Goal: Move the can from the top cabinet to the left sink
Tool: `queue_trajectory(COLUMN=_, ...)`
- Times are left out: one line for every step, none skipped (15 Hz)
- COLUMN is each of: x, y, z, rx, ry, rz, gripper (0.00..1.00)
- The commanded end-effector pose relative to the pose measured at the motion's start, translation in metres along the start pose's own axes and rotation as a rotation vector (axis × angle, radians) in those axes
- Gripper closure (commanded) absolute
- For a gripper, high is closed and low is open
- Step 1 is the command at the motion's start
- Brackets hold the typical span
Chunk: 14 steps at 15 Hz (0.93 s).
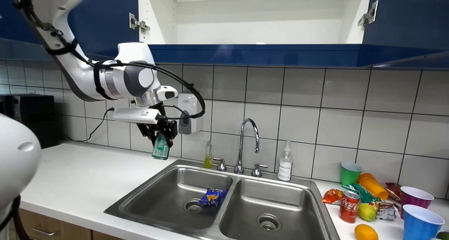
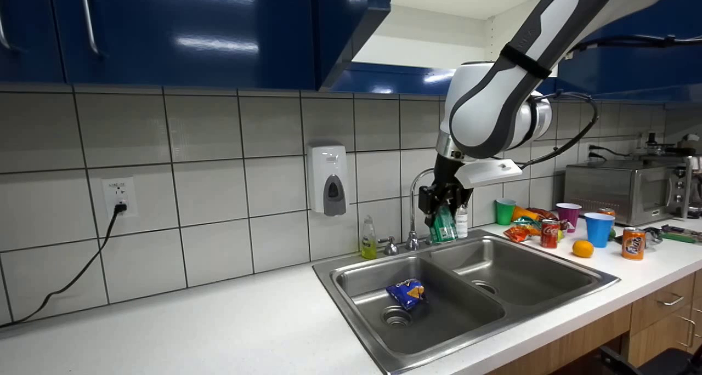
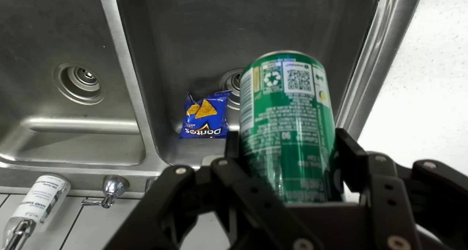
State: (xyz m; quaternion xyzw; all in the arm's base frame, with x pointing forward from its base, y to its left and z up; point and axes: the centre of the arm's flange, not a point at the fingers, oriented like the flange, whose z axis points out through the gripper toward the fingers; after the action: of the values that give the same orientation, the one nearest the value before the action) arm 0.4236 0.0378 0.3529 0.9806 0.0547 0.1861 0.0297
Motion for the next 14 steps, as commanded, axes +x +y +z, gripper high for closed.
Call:
queue_trajectory(x=0.000, y=0.000, z=0.000, rx=0.000, ry=0.000, rz=0.000, gripper=0.37)
queue_trajectory(x=0.000, y=0.000, z=0.000, rx=0.000, ry=0.000, rz=0.000, gripper=0.37)
queue_trajectory(x=0.000, y=0.000, z=0.000, rx=0.000, ry=0.000, rz=0.000, gripper=0.37)
queue_trajectory(x=0.000, y=0.000, z=0.000, rx=0.000, ry=0.000, rz=0.000, gripper=0.37)
queue_trajectory(x=0.000, y=0.000, z=0.000, rx=0.000, ry=0.000, rz=0.000, gripper=0.37)
queue_trajectory(x=0.000, y=0.000, z=0.000, rx=0.000, ry=0.000, rz=0.000, gripper=0.62)
queue_trajectory(x=-0.001, y=0.001, z=0.002, rx=-0.005, ry=0.015, rz=0.003, gripper=0.62)
queue_trajectory(x=-0.003, y=0.002, z=0.004, rx=-0.007, ry=0.019, rz=-0.005, gripper=0.62)
queue_trajectory(x=-0.004, y=0.004, z=0.007, rx=-0.004, ry=0.020, rz=-0.005, gripper=0.62)
queue_trajectory(x=-0.005, y=0.007, z=0.010, rx=-0.004, ry=0.024, rz=-0.003, gripper=0.62)
queue_trajectory(x=-0.005, y=0.009, z=0.013, rx=-0.002, ry=0.031, rz=-0.004, gripper=0.62)
queue_trajectory(x=-0.005, y=0.011, z=0.018, rx=0.001, ry=0.033, rz=-0.004, gripper=0.62)
queue_trajectory(x=-0.005, y=0.012, z=0.022, rx=-0.002, ry=0.037, rz=-0.004, gripper=0.62)
queue_trajectory(x=-0.006, y=0.013, z=0.028, rx=0.001, ry=0.038, rz=-0.010, gripper=0.62)
